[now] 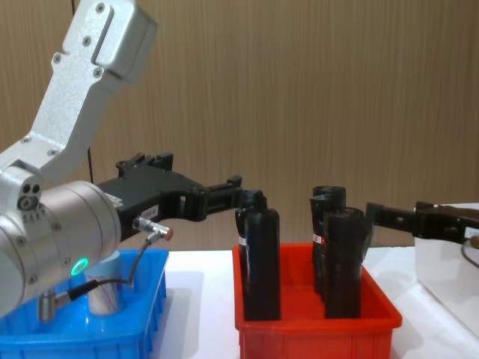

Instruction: Pick the cotton swabs from the blue box and place them into the white box.

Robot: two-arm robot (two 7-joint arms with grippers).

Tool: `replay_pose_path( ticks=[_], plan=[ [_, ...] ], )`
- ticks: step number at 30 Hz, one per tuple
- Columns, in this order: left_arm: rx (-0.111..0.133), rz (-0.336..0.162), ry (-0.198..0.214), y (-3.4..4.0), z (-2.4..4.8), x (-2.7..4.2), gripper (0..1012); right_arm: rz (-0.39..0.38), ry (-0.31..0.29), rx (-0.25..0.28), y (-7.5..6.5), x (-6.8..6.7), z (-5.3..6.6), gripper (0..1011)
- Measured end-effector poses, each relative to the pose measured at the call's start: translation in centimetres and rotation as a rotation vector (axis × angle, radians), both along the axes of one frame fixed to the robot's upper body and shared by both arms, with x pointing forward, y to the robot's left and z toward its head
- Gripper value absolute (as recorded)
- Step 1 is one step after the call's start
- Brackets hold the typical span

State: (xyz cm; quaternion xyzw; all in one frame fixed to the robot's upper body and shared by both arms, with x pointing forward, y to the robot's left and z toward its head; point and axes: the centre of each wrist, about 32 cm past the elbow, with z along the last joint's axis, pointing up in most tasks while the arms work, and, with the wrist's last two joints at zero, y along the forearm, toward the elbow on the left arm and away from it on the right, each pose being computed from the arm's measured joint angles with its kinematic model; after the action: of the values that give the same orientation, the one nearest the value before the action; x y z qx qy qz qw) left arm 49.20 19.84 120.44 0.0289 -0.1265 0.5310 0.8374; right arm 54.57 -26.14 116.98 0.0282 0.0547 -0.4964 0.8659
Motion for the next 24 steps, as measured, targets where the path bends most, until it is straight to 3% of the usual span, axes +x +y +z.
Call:
replay_pose_path(
  ticks=[12,24],
  plan=[
    [0.0,0.0,0.0,0.0,0.0,0.0,1004,0.066,0.018,0.007,0.4,2.7,-0.5,1002],
    [0.0,0.0,0.0,0.0,0.0,0.0,1004,0.141,0.022,-0.021,0.8,4.1,-0.9,1002]
  ],
)
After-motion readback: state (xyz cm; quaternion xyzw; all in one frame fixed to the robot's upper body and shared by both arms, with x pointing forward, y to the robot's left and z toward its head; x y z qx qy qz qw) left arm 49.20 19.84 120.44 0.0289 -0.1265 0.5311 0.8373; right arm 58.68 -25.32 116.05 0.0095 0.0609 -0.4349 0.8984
